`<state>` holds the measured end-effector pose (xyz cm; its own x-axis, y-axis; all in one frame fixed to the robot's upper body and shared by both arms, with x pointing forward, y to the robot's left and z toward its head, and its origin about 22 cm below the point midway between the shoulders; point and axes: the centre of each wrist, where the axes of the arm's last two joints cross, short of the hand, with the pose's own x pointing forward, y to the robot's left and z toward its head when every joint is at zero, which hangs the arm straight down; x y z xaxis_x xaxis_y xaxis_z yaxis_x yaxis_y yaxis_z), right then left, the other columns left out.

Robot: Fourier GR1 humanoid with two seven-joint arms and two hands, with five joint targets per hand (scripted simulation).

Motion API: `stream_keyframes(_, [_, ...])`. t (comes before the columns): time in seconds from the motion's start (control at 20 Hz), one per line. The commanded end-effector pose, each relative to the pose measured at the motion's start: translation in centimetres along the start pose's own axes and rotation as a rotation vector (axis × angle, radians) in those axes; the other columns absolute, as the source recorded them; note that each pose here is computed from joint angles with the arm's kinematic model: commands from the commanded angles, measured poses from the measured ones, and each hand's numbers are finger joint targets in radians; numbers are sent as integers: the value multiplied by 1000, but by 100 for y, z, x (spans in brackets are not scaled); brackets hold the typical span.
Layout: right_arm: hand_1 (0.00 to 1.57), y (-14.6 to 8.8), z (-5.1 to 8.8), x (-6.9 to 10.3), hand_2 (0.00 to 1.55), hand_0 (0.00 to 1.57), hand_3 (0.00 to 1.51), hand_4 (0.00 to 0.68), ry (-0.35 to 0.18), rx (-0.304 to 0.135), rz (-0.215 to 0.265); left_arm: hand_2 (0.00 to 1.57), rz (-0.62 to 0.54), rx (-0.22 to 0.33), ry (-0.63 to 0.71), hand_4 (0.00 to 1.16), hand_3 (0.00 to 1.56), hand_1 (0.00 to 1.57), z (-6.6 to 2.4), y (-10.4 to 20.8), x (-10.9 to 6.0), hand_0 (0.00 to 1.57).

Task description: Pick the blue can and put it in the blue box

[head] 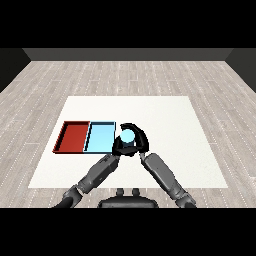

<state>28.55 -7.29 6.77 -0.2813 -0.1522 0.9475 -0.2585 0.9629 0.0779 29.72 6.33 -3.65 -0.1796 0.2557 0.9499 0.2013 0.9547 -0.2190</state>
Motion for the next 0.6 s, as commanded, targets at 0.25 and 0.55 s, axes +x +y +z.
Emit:
stream_keyframes(0.25, [0,39,158,-56,0,0,0,0,2,-3,34,1571,-17,14,-29,1133,1520,1571,-112,212,135,1571])
stream_keyframes(0.55, [0,-363,20,166,0,0,0,0,-59,-54,-19,1571,-67,47,-26,1142,1527,1571,-128,114,-51,1571])
